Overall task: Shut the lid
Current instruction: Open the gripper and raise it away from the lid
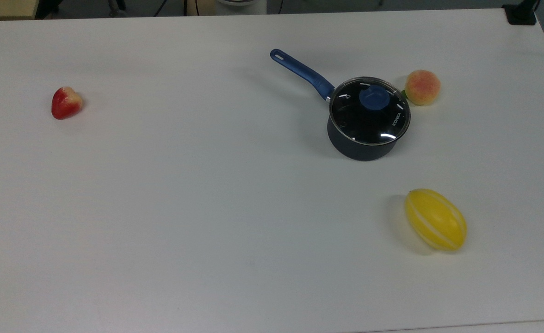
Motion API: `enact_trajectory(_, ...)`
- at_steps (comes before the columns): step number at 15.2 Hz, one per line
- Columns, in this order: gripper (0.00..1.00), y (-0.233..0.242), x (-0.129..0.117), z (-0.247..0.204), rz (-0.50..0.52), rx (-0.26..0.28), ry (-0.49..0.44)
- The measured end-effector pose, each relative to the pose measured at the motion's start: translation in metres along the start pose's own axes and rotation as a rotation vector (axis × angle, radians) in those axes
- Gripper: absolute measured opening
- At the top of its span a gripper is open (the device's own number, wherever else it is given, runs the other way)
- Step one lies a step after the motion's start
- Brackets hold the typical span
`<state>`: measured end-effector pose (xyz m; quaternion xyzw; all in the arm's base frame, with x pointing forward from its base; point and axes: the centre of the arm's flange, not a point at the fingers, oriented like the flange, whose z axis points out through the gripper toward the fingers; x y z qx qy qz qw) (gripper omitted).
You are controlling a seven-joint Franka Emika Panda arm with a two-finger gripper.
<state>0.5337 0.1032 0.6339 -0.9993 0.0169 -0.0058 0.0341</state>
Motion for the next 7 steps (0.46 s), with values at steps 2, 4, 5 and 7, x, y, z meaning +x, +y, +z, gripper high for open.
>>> enact_trajectory(2,1.00,0.021,0.007,0.000,0.003,0.018,0.015)
enact_trajectory(4,1.00,0.032,0.015,0.001,-0.032,0.027,0.047)
enact_trajectory(5,1.00,0.035,0.018,0.002,-0.053,0.028,0.064)
enact_trajectory(7,1.00,0.034,0.023,0.003,-0.067,0.031,0.088)
